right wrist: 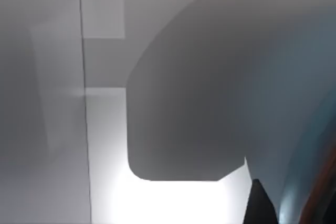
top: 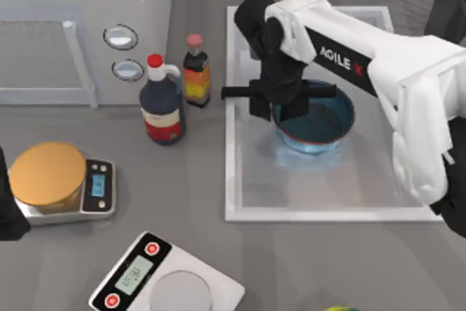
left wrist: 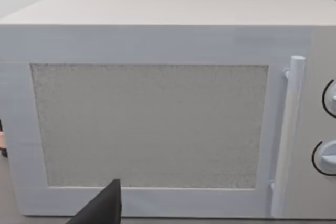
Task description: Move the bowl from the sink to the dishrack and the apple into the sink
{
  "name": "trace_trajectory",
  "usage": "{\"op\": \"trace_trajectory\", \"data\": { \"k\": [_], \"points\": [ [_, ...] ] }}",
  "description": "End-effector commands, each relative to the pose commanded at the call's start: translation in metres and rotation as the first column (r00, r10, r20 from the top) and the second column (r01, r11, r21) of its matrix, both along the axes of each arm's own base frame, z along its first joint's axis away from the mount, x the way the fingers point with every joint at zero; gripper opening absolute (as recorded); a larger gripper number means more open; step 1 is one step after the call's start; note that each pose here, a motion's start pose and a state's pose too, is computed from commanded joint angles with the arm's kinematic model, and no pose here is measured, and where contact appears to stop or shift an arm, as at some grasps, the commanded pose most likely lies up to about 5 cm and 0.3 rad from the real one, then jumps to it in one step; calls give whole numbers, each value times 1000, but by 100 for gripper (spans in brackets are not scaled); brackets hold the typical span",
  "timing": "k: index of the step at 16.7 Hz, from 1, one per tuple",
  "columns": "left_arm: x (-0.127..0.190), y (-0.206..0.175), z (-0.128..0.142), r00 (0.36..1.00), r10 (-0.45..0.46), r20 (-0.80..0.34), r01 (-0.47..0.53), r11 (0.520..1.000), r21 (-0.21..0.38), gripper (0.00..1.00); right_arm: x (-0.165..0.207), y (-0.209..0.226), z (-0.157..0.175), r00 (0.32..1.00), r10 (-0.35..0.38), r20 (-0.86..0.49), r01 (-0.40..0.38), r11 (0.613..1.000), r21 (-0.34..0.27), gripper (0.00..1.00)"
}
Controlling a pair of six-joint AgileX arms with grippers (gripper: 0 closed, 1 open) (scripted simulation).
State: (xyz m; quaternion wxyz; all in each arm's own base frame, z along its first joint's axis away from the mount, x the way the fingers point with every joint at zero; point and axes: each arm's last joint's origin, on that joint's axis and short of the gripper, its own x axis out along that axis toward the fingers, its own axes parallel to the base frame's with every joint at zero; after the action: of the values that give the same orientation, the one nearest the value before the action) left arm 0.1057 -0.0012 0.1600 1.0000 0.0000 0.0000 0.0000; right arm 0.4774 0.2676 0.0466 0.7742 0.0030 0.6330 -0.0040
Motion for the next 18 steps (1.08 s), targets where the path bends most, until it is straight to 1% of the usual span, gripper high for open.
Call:
{"op": "trace_trajectory", "data": {
  "k": [8,10,11,13,14,16,18],
  "points": [
    [0,0,0,1000,0,0,0,1000,0,100,1,-3,3,1000,-7,2,7,1000,0,0],
    [0,0,0,1000,0,0,0,1000,0,100,-4,-5,9,1000,-14,-24,14,1000,-23,0],
    [0,0,0,1000,0,0,0,1000,0,100,-10,-5,18,999,-18,-46,17,999,-40,0],
    [0,0,0,1000,0,0,0,1000,0,100,-30,0,46,996,-28,-90,21,997,-76,0],
    [0,0,0,1000,0,0,0,1000,0,100,-44,4,67,994,-33,-105,23,996,-90,0],
    [0,0,0,1000,0,0,0,1000,0,100,-79,12,119,992,-43,-119,30,994,-108,0],
    [0,0,0,1000,0,0,0,1000,0,100,-123,17,174,993,-47,-108,36,993,-109,0]
  ]
}}
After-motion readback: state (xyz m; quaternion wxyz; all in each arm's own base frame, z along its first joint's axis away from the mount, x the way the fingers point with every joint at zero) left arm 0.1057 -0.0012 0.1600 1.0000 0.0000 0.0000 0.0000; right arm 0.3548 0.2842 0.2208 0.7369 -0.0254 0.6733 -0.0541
